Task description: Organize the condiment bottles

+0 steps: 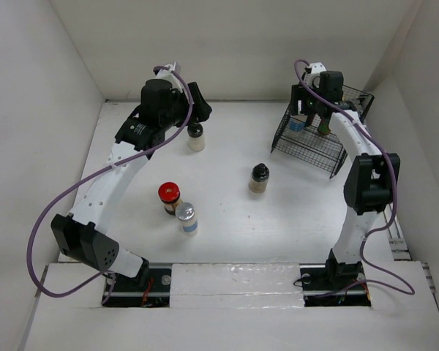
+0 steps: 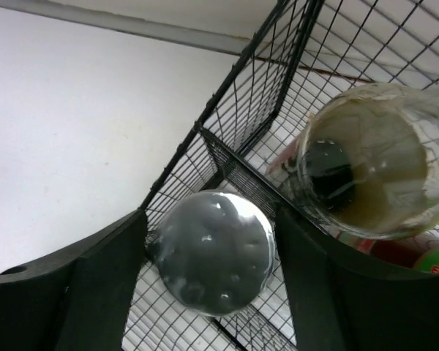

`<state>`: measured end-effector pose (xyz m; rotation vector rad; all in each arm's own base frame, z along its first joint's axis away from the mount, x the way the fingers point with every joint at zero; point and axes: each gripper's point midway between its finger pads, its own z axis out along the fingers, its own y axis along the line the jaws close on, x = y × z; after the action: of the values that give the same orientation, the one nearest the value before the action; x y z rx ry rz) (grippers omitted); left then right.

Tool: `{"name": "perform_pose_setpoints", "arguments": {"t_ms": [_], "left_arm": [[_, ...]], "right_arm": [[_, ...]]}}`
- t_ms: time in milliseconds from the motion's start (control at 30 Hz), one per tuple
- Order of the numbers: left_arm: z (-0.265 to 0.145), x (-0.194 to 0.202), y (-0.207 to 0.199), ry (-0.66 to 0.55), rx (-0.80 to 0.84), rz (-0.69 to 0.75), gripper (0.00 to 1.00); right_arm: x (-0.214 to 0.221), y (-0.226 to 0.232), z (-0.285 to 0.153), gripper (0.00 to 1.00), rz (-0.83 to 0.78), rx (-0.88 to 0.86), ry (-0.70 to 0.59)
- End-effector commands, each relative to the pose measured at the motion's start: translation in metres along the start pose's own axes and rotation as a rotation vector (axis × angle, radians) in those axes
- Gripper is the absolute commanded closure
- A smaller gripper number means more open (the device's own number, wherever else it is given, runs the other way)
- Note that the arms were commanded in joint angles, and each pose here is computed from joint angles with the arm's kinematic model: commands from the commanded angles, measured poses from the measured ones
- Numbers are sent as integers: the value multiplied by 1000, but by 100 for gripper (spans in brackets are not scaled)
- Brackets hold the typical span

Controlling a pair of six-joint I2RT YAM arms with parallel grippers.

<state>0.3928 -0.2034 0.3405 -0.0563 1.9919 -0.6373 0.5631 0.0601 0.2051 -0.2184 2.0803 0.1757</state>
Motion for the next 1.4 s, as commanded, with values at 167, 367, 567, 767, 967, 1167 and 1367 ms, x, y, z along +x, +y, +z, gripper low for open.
{"name": "perform_pose_setpoints", "arguments": {"t_ms": [167, 367, 567, 767, 967, 1167, 1367], "left_arm": [[-3, -15, -8, -49, 26, 0, 26], [-6, -31, -9, -88, 7, 22, 26], [-10, -43, -8, -115, -14, 41, 44], [-6, -46, -7, -121, -25, 51, 71], [-8, -70, -2, -173, -85, 55, 54], [-6, -95, 31, -227, -194, 32, 21], [-2, -96, 25, -214, -167, 25, 19]], "right_arm": [[-70, 1, -40, 13, -12, 9, -202], [-105, 32, -92, 30, -45, -20, -305], [-74, 149, -155, 100, -145, -278, -327], [17, 295, -216, 25, -357, -706, -248], [96, 385, -242, 1, -557, -961, -78], [128, 438, -249, 1, -614, -1009, -86], [165, 471, -234, 1, -655, -1047, -20]]}}
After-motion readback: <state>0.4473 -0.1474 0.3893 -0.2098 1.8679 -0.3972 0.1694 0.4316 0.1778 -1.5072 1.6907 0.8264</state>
